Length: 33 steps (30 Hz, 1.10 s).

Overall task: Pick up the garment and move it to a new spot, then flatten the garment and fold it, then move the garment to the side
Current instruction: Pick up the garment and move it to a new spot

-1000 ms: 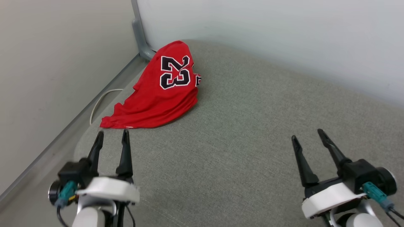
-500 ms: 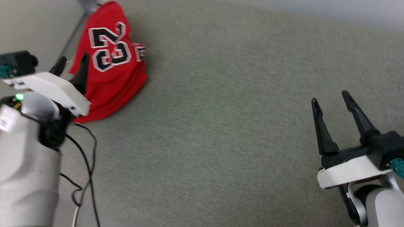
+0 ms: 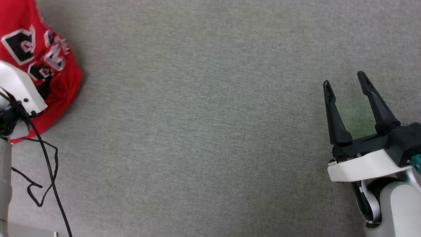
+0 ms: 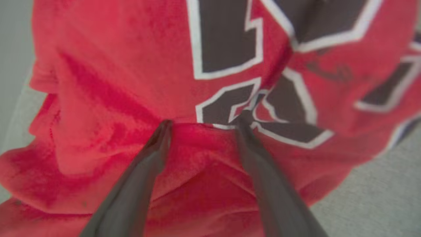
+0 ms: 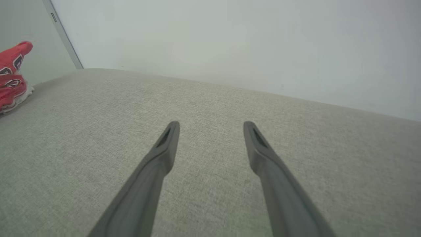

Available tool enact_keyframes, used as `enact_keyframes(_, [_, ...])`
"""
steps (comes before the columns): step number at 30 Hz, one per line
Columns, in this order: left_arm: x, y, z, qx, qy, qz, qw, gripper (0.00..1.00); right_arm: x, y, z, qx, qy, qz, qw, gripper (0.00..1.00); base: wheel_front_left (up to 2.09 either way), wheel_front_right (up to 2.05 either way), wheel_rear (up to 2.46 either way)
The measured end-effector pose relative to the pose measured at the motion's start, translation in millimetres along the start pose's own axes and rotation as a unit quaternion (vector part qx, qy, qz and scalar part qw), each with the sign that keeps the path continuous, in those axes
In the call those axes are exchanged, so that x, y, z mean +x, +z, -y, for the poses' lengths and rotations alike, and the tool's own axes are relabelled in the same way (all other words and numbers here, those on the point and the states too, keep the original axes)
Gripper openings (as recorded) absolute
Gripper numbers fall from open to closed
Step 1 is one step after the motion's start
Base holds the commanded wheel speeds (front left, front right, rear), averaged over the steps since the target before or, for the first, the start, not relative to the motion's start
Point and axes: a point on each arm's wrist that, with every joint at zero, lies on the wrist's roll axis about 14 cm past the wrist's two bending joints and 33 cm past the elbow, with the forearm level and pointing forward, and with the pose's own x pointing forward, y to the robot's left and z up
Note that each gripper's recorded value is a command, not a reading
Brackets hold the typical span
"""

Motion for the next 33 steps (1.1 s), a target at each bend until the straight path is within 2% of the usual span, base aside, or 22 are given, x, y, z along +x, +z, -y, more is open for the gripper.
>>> enact_keyframes(5, [18,-26,-9,-0.012,0.034,-0.079,0.996,1.0,-1,-8,12,0.002,-0.016,-0.006,1.0,1.0,0.0,0.0,0.0])
enact_keyframes(6, [20,-29,-9,-0.014,0.038,-0.088,0.995,0.91,-2,-9,14,0.004,-0.019,-0.007,1.0,1.0,0.0,0.0,0.0])
enact_keyframes(7, [21,-30,-9,-0.015,0.04,-0.095,0.995,0.24,-2,-9,15,0.004,-0.021,-0.007,1.0,1.0,0.0,0.0,0.0])
enact_keyframes(8, [22,-30,-8,-0.015,0.041,-0.097,0.994,0.0,-2,-10,16,0.004,-0.022,-0.007,1.0,1.0,0.0,0.0,0.0])
enact_keyframes(11, [22,-26,-10,-0.001,0.048,-0.087,0.995,0.0,-3,-10,17,0.005,-0.025,-0.007,1.0,1.0,0.0,0.0,0.0])
enact_keyframes(14, [18,-15,-12,0.015,0.054,-0.043,0.998,0.0,-3,-5,17,0.005,-0.027,-0.001,1.0,1.0,0.0,0.0,0.0])
enact_keyframes(20, [-11,32,-8,0.043,0.054,0.083,0.994,0.0,-10,17,12,0.007,-0.027,0.023,0.999,1.0,0.0,0.0,0.0])
enact_keyframes(27, [-76,99,11,0.06,0.03,0.269,0.961,0.0,-31,49,7,0.004,-0.033,0.05,0.998,1.0,0.0,0.0,0.0])
enact_keyframes(33, [-137,131,39,0.063,-0.003,0.384,0.921,0.0,-59,71,5,0.009,-0.043,0.069,0.997,1.0,0.0,0.0,0.0])
